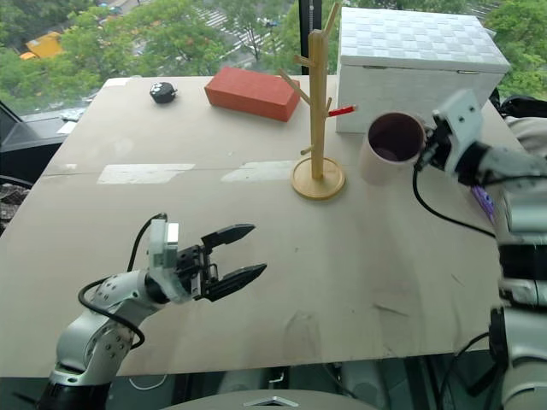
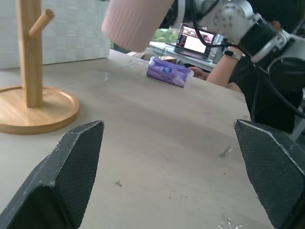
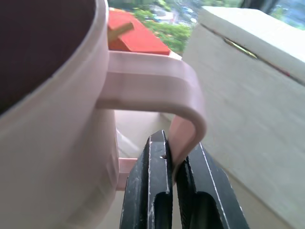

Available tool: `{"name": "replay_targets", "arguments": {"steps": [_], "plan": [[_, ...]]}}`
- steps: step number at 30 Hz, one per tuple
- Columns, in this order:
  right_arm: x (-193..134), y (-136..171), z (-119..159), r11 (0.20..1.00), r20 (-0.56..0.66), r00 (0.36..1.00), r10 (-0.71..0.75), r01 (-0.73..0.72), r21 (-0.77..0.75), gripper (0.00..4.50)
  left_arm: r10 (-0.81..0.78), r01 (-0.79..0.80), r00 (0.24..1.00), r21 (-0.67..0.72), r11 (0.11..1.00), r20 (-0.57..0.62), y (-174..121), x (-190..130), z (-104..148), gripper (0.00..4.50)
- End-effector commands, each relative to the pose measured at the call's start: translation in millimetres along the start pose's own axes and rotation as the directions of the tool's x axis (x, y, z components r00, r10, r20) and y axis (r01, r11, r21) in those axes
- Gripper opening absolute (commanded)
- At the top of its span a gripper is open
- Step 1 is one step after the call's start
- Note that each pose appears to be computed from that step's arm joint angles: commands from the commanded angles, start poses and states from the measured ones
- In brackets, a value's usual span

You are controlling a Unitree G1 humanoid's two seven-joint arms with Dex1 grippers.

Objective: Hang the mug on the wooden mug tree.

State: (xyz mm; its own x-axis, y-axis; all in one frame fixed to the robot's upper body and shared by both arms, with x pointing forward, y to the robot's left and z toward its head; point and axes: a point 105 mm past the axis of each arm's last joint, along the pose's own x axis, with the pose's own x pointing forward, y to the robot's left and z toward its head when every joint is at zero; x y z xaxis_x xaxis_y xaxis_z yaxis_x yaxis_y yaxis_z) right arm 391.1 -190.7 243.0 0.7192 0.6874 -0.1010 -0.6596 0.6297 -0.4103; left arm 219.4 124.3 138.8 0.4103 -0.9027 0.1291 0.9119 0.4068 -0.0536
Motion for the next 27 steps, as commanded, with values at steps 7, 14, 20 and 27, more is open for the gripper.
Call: {"name": "replay_targets", "arguments": {"steps": [7, 14, 20, 27], "plan": [[50, -1, 51, 0.970, 0.013, 0.976, 0.219, -0.216, -0.113, 0.05, 0.087, -0.094, 0.976, 0.023, 0.995, 0.198, -12, -23, 32, 4.50], [70, 8, 49, 0.941, -0.101, 0.954, 0.282, -0.295, -0.167, 0.05, 0.140, -0.166, 0.958, 0.086, 0.982, 0.249, -13, -30, 42, 4.50], [84, 10, 39, 0.949, -0.162, 0.951, 0.261, -0.284, -0.137, 0.82, 0.175, -0.225, 0.934, 0.131, 0.966, 0.310, -8, -29, 47, 4.50], [56, -17, 43, 0.973, -0.121, 0.976, 0.179, -0.194, -0.128, 3.44, 0.191, -0.245, 0.925, 0.133, 0.960, 0.328, -1, -24, 49, 4.50]]}}
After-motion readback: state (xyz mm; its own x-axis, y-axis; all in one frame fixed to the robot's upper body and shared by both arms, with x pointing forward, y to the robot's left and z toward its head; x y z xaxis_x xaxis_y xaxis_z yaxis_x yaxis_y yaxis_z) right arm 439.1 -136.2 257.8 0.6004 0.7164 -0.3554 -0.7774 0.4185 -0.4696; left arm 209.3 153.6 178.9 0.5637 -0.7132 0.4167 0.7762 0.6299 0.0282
